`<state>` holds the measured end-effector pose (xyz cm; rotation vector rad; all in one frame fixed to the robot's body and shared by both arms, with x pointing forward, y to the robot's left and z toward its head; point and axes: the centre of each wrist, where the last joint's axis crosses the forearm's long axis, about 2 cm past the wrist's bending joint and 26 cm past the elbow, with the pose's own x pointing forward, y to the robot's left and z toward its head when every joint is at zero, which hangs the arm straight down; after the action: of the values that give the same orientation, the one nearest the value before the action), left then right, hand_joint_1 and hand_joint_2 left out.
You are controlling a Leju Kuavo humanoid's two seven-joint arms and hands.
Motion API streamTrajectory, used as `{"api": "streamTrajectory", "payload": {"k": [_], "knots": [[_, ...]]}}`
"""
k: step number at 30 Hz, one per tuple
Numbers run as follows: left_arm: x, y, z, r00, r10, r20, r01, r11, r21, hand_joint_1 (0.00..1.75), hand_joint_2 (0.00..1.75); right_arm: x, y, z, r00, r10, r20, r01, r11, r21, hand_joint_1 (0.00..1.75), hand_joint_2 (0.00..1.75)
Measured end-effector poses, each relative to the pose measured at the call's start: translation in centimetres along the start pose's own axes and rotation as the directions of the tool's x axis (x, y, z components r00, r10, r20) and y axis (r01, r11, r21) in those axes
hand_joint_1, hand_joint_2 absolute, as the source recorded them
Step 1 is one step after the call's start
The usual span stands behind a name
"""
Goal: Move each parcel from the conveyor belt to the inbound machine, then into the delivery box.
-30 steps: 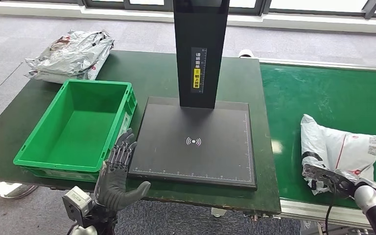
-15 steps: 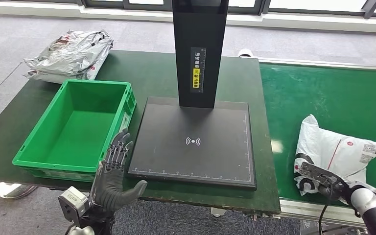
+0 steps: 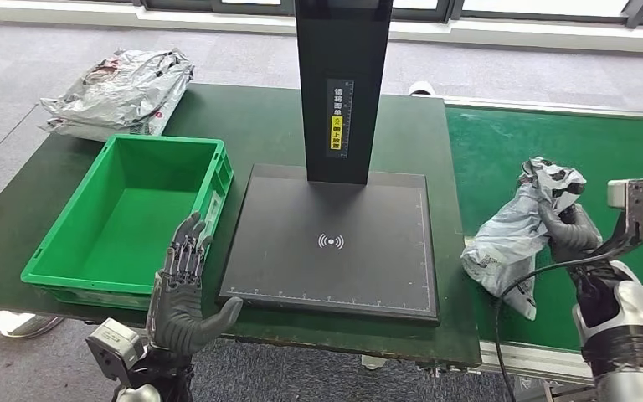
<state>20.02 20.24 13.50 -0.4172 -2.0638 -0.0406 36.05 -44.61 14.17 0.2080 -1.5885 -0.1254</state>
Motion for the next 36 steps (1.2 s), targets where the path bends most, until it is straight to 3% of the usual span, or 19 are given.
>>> {"api": "streamTrajectory", "payload": {"k": [13, 21, 32, 36], "knots": [[-0.7, -0.1, -0.1, 1.0, 0.014, -0.025, -0.014, 1.0, 0.0, 0.0, 1.75, 1.0, 2.1, -1.0, 0.983, -0.128, 0.134, 0.137, 0.989, -0.055, 1.75, 1.75], [-0.6, -0.7, -0.9, 0.999, 0.031, -0.02, -0.032, 0.999, -0.02, 0.0, 1.75, 4.6, 5.8, -4.8, 0.963, -0.162, 0.217, 0.175, 0.984, -0.043, 1.75, 1.75], [-0.5, -0.8, -1.0, 0.999, 0.035, -0.019, -0.035, 0.999, -0.023, 0.0, 1.75, 5.1, 7.0, -5.5, 0.962, -0.16, 0.222, 0.166, 0.986, -0.011, 1.75, 1.75], [-0.5, -0.9, -1.1, 0.999, 0.041, -0.021, -0.042, 0.998, -0.042, 0.0, 1.75, 6.1, 8.7, -6.7, 0.973, -0.122, 0.197, 0.113, 0.992, 0.052, 1.75, 1.75]]}}
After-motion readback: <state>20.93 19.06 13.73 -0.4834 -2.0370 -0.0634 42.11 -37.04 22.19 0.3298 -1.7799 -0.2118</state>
